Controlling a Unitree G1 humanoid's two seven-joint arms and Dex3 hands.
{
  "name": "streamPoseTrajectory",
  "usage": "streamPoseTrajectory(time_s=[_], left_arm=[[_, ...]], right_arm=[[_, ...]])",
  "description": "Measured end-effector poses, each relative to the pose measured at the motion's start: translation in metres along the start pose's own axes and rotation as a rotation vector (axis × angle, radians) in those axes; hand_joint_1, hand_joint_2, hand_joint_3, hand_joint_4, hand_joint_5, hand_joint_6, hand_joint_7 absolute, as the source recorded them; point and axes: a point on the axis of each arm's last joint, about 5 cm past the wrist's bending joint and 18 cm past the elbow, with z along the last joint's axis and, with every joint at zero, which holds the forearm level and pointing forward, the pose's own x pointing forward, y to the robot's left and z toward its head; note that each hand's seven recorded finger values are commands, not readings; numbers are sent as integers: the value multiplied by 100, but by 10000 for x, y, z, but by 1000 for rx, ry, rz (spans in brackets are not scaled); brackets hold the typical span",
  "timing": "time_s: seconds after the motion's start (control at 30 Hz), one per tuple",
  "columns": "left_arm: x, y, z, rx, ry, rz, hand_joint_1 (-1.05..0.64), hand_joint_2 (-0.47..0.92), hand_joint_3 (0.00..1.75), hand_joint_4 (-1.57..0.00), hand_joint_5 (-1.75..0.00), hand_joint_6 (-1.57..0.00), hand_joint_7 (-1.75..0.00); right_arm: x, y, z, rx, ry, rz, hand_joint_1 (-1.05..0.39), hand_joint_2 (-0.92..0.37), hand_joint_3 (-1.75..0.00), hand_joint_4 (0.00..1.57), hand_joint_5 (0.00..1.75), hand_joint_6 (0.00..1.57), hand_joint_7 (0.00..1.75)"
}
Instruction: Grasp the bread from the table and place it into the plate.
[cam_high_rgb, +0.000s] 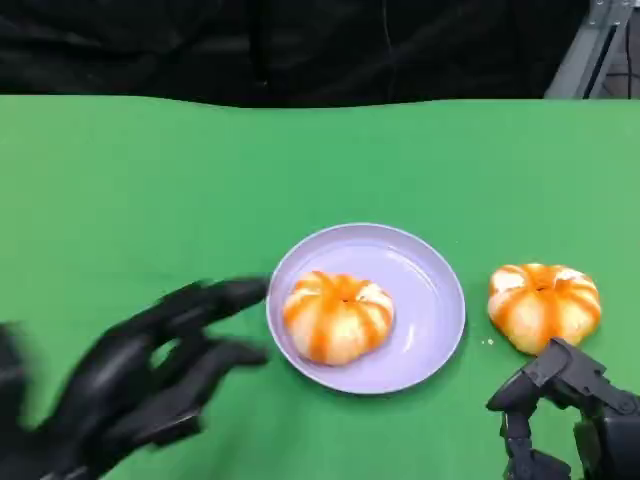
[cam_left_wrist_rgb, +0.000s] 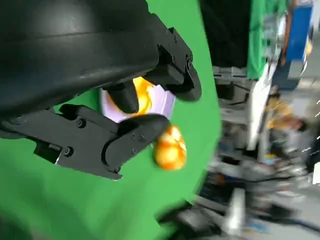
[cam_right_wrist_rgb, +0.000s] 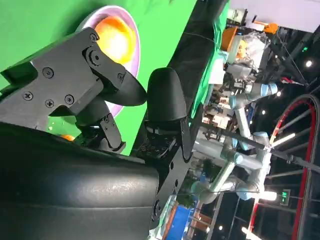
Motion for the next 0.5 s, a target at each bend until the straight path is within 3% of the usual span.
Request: streamPoseTrajectory(time_s=[0.2,0.23,0.27,0.33,0.5], left_arm=[[-81,1,88,-58,-2,-16,-2,69,118,-35,-175,-41,-117],[-81,0,86,-62,2,-17,3,66,142,-78,-175,-70,-151],[-98,9,81,-79,-3,-25,4,64,152,-93,-175,-81,-163],[-204,56,43,-143,-18,-60,5,62,160,-105,-175,-90,-172],[-384,175,-21,-188,11,-55,7,61,165,-110,-175,-95,-175]], right_arm=[[-2,-1,-1,0,1,0,-12,-50,-122,83,175,76,151],[-6,-2,-1,-1,3,-1,-12,-51,-119,83,175,76,151],[-9,-3,-2,-1,5,-1,-12,-52,-118,83,175,76,151],[-14,-6,-4,0,8,-3,-11,-52,-118,83,175,76,151],[-5,-8,-19,7,12,-6,-11,-53,-117,83,175,75,151]])
